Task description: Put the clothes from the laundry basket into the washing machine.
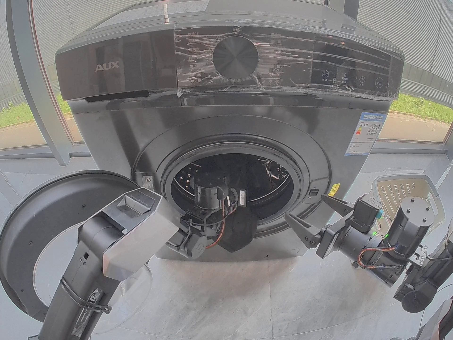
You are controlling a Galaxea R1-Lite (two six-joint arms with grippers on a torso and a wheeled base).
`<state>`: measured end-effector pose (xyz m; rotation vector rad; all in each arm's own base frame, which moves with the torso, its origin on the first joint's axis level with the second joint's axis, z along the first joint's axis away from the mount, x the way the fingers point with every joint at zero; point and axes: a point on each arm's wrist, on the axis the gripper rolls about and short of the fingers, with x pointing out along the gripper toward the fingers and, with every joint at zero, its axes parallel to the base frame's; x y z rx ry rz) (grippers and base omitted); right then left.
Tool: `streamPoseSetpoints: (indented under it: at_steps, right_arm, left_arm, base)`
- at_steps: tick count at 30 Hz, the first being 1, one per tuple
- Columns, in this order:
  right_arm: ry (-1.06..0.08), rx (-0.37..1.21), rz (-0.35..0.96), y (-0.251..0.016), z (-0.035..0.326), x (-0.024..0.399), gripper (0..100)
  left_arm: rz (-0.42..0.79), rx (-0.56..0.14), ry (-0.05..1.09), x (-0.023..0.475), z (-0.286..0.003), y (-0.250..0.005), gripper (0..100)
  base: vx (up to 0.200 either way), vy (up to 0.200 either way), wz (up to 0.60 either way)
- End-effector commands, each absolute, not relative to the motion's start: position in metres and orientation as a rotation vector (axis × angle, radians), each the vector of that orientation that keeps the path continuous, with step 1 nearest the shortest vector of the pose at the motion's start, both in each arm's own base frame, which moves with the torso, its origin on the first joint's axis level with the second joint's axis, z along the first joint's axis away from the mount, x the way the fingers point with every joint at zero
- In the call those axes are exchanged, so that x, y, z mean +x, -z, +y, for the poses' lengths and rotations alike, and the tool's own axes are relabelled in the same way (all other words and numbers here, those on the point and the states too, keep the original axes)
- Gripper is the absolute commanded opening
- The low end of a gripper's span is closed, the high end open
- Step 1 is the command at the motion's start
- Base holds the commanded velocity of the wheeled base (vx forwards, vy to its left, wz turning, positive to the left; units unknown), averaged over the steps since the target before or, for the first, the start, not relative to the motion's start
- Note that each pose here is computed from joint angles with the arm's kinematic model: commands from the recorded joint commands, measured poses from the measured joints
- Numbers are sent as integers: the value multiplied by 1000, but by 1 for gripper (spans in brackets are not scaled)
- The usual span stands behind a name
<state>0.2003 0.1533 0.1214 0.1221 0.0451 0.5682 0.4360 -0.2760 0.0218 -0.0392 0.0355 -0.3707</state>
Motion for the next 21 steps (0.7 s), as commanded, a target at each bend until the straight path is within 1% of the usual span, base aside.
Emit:
streamPoseSetpoints:
  at_steps: [1,6,7,11,19,20,21]
  right_arm:
    - [-572,119,53,-120,153,199,100]
    - [-572,119,53,-120,153,198,100]
    - [-572,119,53,-120,153,198,100]
    - [-572,118,56,-119,153,199,100]
    - [-572,118,56,-119,154,199,100]
    - [-572,117,57,-119,153,198,100]
    - [-571,117,59,-119,153,199,100]
  left_arm:
    - [-78,-78,272,469,-263,-29,0]
    - [-129,-96,254,482,-259,-38,0]
    - [-155,-106,251,486,-259,-43,0]
    - [-171,-113,246,493,-259,-48,0]
    - [-149,-103,248,491,-260,-40,0]
    - [-148,-110,252,490,-261,-40,100]
    - [-137,-112,257,488,-263,-39,100]
  base:
    - [0,0,0]
    - [0,0,0]
    - [0,0,0]
    - [0,0,0]
    - [0,0,0]
    - [0,0,0]
    - [0,0,0]
